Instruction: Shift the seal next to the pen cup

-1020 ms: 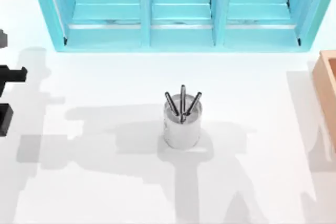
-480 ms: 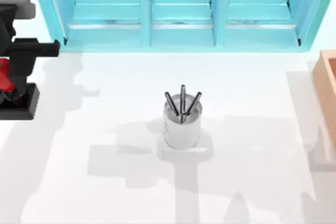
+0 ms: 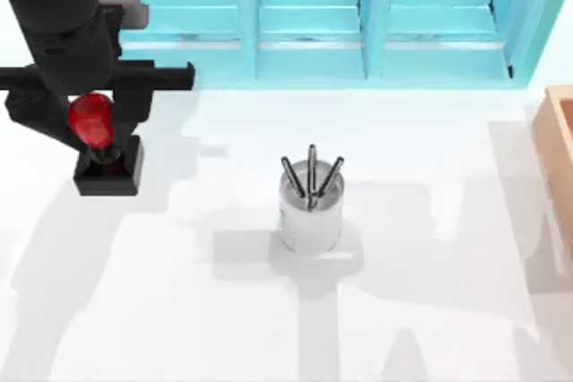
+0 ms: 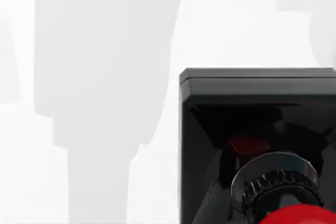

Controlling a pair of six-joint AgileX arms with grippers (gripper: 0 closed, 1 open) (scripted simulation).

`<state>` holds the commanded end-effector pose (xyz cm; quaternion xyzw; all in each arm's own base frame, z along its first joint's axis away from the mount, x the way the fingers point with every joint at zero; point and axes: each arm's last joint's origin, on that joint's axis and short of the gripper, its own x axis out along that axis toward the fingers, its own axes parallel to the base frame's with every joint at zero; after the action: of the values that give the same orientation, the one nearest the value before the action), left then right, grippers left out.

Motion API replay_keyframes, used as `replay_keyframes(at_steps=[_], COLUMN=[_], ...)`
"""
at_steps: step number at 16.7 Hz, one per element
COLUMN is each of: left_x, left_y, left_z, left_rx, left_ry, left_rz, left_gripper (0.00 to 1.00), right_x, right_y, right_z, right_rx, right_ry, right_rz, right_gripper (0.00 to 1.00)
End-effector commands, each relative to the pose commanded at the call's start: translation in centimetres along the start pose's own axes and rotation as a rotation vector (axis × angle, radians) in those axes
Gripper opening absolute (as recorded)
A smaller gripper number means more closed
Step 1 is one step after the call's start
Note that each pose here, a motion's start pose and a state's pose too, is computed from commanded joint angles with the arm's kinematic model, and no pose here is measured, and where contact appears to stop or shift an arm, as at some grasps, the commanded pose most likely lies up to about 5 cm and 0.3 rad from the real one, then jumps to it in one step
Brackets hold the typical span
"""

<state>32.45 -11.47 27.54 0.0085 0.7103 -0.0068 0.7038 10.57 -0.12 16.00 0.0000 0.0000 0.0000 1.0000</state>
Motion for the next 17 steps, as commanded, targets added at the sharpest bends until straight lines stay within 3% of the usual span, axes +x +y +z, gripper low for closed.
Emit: replay_keyframes(at_steps=[6, 17], left_x=[1.9, 3.4], left_y=[-9.3, -9.9], left_z=[-0.2, -0.3], left_rx=[-0.002, -0.002], left_ry=[-0.007, -0.008], left_rz=[-0.001, -0.002], left_gripper=[0.00, 0.00], right_x=[0.0, 0.0], right_y=[0.0, 0.0], right_z=[0.0, 0.0], right_rx=[0.000, 0.000], right_ry=[0.000, 0.000], right_rz=[0.000, 0.000], right_gripper=[1.00, 1.00])
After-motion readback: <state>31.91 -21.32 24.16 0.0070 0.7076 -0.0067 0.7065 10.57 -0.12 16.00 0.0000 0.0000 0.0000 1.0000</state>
